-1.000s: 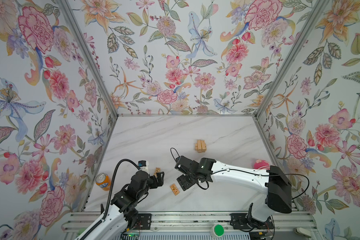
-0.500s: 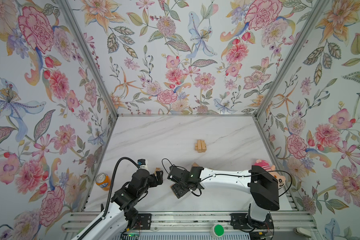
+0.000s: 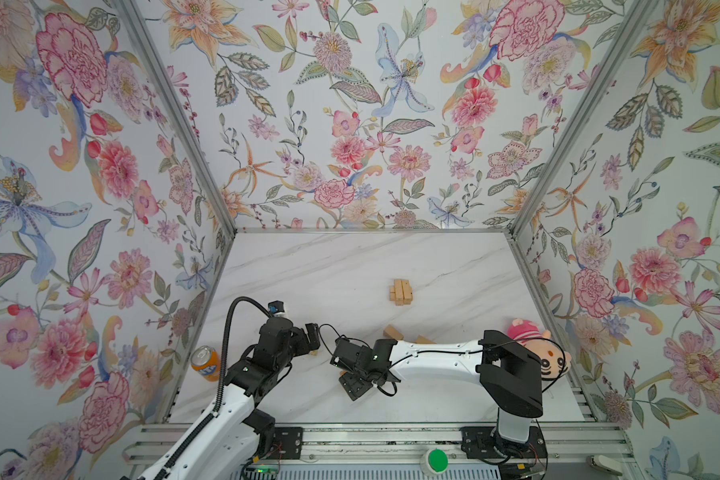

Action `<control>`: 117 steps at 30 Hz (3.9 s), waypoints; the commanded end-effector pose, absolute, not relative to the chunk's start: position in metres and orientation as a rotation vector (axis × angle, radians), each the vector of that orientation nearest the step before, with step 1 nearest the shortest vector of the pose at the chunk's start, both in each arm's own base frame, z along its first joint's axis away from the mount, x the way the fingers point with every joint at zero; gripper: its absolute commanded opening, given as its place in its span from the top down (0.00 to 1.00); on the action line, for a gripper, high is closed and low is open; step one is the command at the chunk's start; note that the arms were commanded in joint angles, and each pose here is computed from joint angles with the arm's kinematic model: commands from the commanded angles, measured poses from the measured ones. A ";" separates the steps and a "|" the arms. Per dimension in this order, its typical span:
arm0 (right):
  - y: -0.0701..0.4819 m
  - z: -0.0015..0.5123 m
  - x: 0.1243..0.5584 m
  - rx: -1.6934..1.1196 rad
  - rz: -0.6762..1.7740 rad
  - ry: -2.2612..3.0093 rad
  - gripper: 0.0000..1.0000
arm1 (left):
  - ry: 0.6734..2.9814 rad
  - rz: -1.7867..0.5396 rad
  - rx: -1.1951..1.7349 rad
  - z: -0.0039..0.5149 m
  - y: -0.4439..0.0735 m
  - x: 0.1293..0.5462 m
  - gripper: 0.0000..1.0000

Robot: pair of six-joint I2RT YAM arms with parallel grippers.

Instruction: Build the wood block tower

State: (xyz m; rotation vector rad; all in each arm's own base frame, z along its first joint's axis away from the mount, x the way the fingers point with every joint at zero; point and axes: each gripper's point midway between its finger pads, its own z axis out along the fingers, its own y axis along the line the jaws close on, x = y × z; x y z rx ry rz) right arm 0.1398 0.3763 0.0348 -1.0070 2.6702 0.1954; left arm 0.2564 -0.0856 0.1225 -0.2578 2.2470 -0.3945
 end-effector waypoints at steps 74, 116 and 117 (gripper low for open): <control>0.382 0.026 0.171 -0.408 0.014 2.839 0.28 | 2.121 -0.586 -0.238 0.130 -0.088 0.264 0.01; 0.278 0.130 0.339 -0.243 -0.027 2.645 0.48 | 2.104 -0.662 -0.244 0.144 -0.101 0.285 0.01; 0.274 0.129 0.349 -0.240 -0.040 2.644 0.48 | 2.110 -0.660 -0.235 0.144 -0.103 0.287 0.01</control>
